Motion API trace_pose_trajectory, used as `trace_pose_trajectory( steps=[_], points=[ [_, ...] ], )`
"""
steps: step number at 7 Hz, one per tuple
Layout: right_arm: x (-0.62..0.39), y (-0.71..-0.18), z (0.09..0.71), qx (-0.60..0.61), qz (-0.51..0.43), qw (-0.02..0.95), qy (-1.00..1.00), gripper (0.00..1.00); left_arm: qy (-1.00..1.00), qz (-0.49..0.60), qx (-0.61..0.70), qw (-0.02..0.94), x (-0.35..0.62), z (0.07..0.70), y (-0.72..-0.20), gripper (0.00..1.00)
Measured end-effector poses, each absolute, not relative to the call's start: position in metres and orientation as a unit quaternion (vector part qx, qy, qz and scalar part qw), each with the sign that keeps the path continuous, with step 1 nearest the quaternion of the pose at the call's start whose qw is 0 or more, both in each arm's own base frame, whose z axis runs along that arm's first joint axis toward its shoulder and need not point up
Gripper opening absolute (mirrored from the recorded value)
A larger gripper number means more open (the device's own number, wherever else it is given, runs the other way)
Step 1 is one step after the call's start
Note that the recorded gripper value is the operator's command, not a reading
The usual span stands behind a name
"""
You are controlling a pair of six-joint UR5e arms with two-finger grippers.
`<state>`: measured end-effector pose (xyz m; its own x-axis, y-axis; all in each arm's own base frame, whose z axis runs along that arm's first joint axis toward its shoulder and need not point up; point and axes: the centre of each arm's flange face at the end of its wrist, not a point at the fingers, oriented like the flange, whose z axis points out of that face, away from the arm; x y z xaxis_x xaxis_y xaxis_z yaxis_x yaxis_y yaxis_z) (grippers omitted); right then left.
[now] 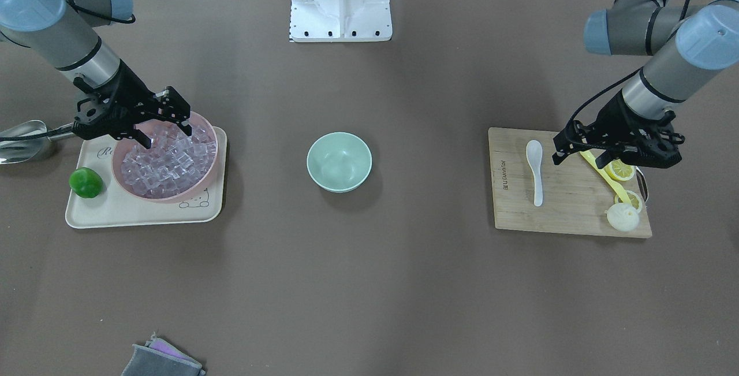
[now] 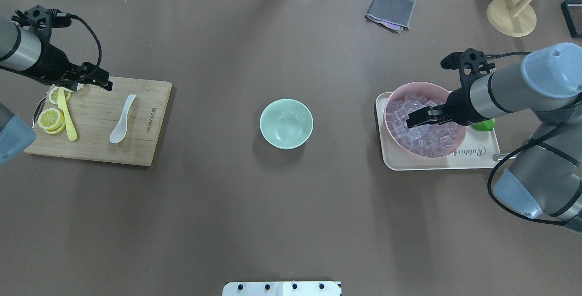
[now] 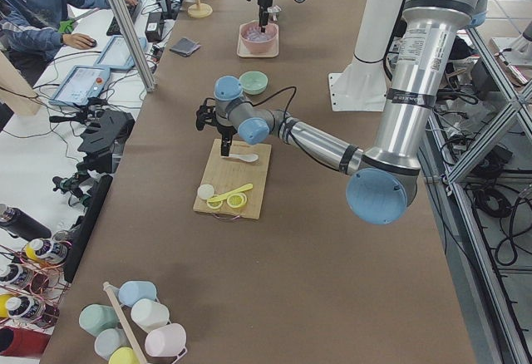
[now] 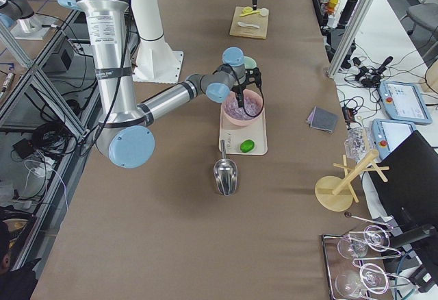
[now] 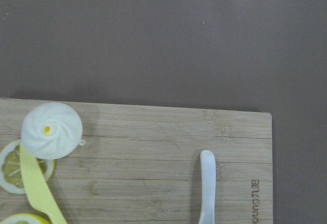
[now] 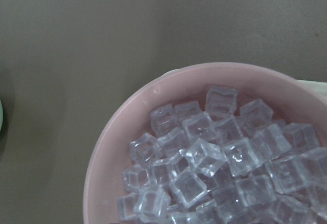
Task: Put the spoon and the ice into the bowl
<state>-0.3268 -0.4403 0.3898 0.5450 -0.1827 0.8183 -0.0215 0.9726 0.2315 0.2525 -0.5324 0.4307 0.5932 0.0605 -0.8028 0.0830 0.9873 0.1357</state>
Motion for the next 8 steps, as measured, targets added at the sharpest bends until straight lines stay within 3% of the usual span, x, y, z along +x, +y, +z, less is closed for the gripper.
trace_pose_trajectory(
  steps=[1,2,3,4,8],
  points=[
    [-0.336,-0.437,0.393,0.103,-0.049,0.874,-0.473,0.7,0.452,-0.011,0.078,0.888,0.254,0.429,-0.531,0.98],
    [-0.343,-0.437,0.399,0.097,-0.051,0.876,-0.47,0.49,0.455,-0.017,0.076,0.887,0.255,0.425,-0.53,0.98],
    [-0.347,-0.438,0.405,0.094,-0.052,0.878,-0.467,0.13,0.458,-0.023,0.074,0.886,0.257,0.421,-0.527,0.98],
    [-0.348,-0.438,0.406,0.092,-0.052,0.878,-0.467,0.0,0.461,-0.025,0.072,0.884,0.259,0.419,-0.524,0.98],
    [-0.346,-0.435,0.392,0.092,-0.056,0.873,-0.476,0.0,0.461,-0.024,0.067,0.885,0.264,0.421,-0.519,0.98]
  ],
)
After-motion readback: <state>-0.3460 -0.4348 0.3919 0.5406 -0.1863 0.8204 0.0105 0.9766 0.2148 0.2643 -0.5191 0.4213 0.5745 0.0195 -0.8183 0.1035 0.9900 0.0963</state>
